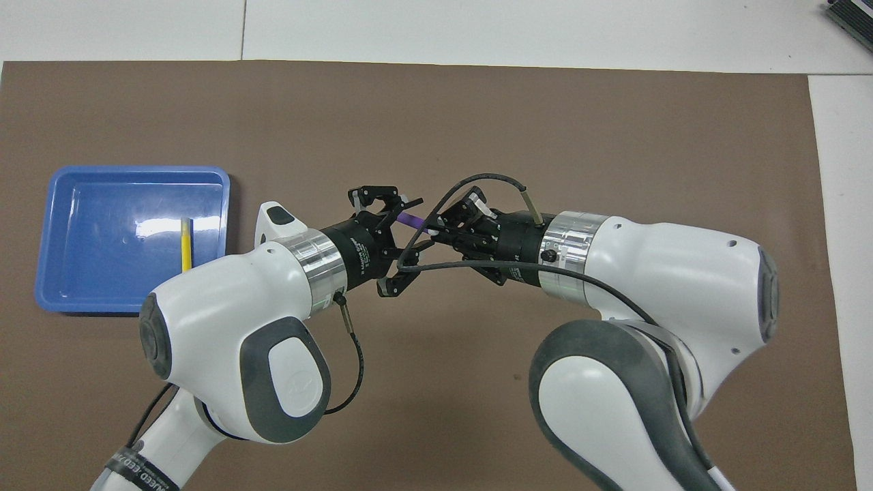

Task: Right arm passes pens to left for tray arrangement
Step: 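Grasp the purple pen with the left gripper beside the right gripper, then open the right gripper and pull both grippers apart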

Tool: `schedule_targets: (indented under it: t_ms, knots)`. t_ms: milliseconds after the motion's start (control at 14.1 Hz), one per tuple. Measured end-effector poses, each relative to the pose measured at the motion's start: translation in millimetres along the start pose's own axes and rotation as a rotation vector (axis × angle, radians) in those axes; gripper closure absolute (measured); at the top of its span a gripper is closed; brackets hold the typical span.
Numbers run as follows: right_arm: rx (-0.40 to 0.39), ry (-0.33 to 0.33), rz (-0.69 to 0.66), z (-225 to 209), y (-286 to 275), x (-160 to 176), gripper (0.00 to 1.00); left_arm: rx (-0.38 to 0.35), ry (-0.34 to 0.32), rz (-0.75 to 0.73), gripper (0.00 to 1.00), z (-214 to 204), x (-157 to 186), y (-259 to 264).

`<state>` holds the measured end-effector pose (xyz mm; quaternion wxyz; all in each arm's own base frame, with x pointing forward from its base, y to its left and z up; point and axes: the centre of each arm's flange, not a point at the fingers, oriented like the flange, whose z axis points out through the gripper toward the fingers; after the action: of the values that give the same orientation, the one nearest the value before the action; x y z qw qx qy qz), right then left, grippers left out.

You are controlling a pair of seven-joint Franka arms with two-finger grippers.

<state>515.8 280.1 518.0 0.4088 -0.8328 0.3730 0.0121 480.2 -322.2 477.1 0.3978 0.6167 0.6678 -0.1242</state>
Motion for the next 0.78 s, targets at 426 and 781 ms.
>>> schedule_targets:
  t_ms: [426,781]
  knots:
    - [0.000,0.000,0.000,0.0,0.0,-0.2,0.81,0.022,-0.014,0.006,0.50,-5.5,-6.3,-2.0]
    - [-0.003,0.000,0.002,-0.3,1.6,0.7,0.81,0.024,-0.014,0.031,0.81,-7.0,-4.9,-1.1]
